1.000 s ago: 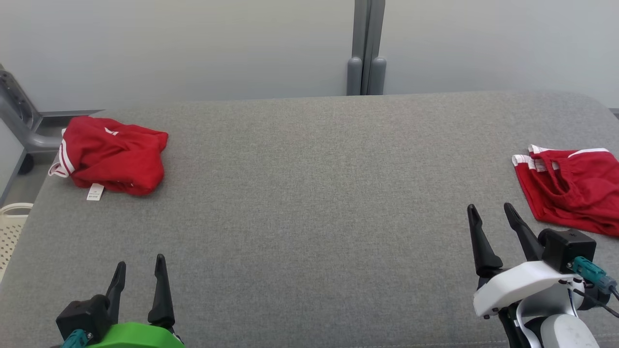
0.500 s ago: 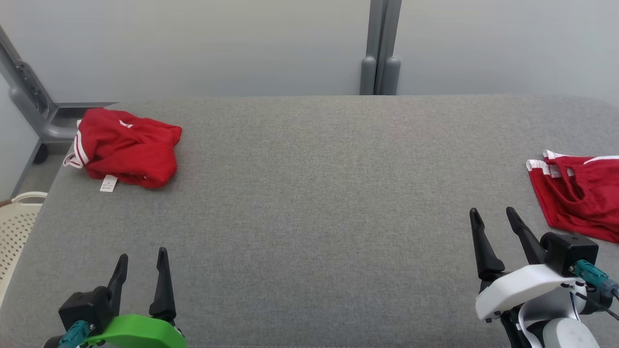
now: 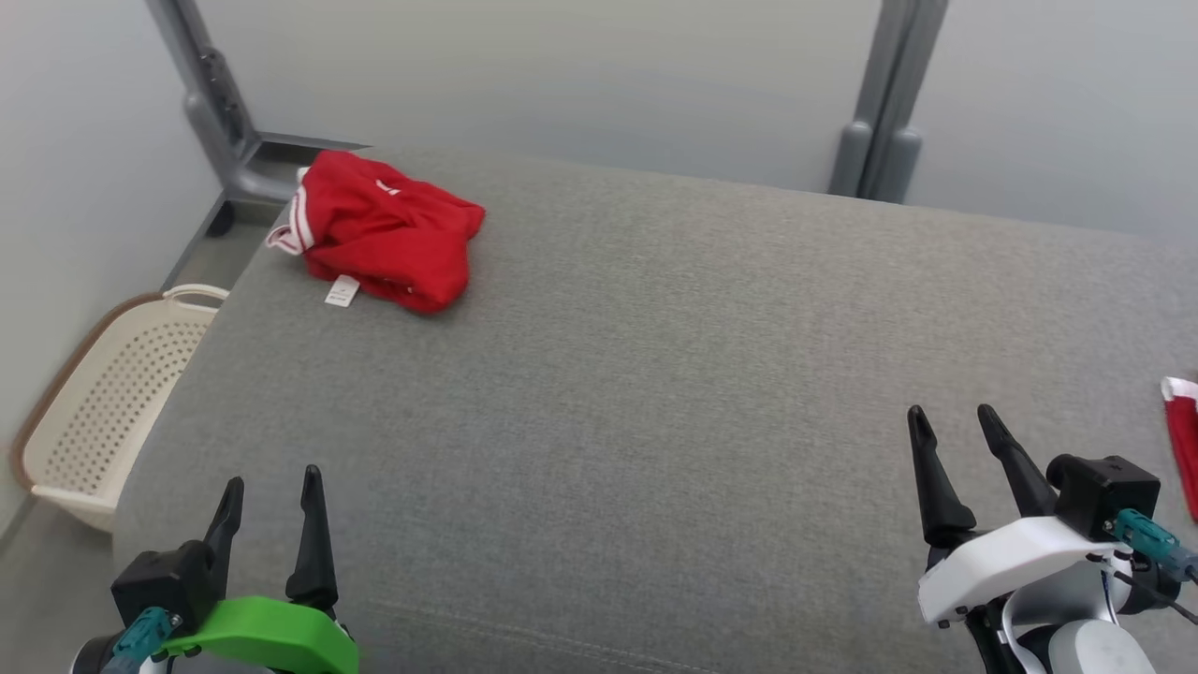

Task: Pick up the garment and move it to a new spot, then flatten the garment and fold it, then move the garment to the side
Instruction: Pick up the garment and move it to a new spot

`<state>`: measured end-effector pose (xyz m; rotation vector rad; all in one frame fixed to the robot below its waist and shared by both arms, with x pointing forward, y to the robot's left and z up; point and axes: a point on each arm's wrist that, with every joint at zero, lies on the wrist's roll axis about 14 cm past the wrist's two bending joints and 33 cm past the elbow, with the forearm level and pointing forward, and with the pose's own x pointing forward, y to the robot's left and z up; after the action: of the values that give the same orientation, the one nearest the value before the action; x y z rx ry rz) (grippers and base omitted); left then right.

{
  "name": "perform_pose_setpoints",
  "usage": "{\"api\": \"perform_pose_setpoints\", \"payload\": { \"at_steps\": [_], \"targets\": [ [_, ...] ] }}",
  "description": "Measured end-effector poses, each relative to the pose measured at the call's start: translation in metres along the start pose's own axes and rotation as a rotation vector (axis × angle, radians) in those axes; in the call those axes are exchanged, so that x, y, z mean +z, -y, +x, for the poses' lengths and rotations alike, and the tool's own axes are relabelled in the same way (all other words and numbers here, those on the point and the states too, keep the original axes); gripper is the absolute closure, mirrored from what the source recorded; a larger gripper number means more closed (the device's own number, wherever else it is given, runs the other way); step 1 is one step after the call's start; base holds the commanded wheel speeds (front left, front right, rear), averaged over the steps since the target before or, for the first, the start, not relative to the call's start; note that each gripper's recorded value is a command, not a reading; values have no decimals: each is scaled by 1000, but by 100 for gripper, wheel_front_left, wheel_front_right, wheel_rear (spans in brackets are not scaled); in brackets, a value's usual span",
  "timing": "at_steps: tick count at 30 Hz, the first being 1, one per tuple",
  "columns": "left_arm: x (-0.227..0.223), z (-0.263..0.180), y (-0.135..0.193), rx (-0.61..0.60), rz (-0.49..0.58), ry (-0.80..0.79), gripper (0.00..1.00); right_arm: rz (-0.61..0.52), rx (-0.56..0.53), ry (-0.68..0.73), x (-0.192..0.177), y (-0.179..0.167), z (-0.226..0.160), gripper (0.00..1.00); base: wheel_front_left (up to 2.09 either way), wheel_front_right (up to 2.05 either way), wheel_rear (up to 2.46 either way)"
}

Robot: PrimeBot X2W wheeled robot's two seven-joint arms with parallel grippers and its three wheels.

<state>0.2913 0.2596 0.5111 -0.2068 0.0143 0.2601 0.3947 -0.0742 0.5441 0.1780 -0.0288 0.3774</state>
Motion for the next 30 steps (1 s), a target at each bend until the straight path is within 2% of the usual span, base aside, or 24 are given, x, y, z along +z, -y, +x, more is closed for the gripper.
{"api": "perform_pose_setpoints", "payload": {
  "at_steps": [11, 15, 22, 30],
  "targets": [
    [14, -41, -57, 192, -6, 44, 0, 37, 218, -42, -19, -72, 36, 0, 0, 0, 0],
    [17, -50, -67, 233, -5, 52, 0, 40, 264, -44, -20, -88, 46, 0, 0, 0, 0],
    [15, -51, -67, 230, 12, 24, 0, 47, 256, -51, -25, -86, 51, 0, 0, 0, 0],
    [32, -27, -63, 180, 26, 27, 0, 42, 204, -23, -17, -68, 49, 0, 0, 0, 0]
  ]
}}
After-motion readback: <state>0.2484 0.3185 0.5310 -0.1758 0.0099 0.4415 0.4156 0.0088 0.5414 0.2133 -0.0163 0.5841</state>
